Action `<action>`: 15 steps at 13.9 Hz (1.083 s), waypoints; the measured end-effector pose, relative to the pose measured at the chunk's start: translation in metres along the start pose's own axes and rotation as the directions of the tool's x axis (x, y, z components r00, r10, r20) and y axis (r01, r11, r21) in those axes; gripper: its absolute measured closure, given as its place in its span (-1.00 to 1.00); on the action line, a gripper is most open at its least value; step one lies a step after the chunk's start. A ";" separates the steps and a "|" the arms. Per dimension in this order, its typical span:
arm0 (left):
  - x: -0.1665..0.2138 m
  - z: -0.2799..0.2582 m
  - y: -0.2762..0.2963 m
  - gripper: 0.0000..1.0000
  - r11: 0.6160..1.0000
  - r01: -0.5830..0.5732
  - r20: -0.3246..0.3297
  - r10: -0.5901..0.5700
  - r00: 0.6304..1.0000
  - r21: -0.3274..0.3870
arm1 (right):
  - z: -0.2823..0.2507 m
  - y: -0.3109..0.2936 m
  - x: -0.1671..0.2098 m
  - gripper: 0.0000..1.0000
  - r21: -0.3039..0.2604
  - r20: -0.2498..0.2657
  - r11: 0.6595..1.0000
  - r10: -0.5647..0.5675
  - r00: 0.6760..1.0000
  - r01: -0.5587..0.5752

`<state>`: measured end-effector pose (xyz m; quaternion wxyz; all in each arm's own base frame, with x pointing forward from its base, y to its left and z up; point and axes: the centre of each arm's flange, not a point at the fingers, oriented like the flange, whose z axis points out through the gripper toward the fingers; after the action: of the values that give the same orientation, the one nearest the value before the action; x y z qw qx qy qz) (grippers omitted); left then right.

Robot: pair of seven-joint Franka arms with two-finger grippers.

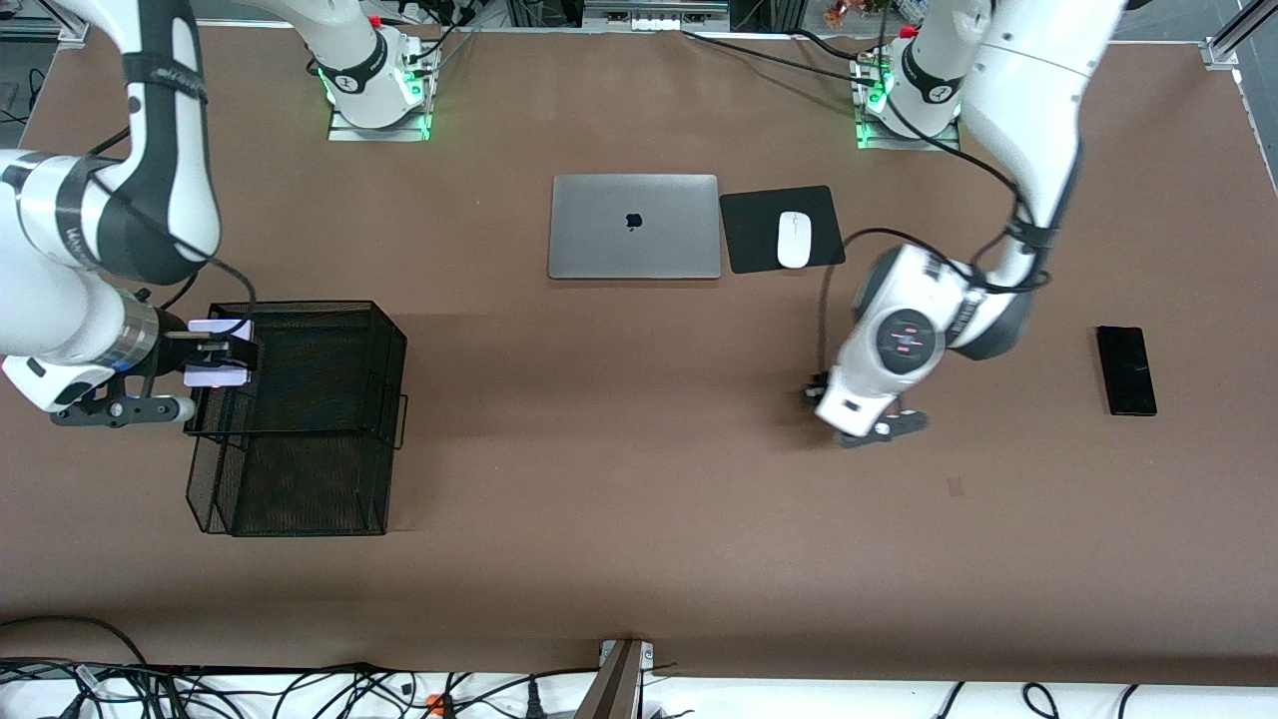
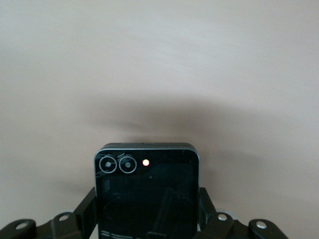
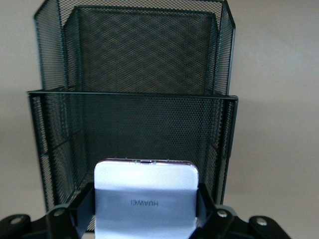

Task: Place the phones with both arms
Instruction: 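Drop the white phone into the organizer while the left gripper sets down the flip phone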

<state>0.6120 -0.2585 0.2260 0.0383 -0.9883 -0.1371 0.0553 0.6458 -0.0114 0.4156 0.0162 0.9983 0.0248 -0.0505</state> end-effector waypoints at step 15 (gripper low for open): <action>-0.141 0.045 0.242 -0.61 0.932 -0.317 -0.163 0.290 0.943 -0.174 | 0.087 0.040 -0.010 -0.67 0.061 -0.026 0.997 0.047 0.999 -0.045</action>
<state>0.5364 -0.5269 0.1737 -0.0601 -0.9979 0.0156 -0.0199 0.6291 -0.0546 0.3312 -0.0130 0.9992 0.0006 -0.0374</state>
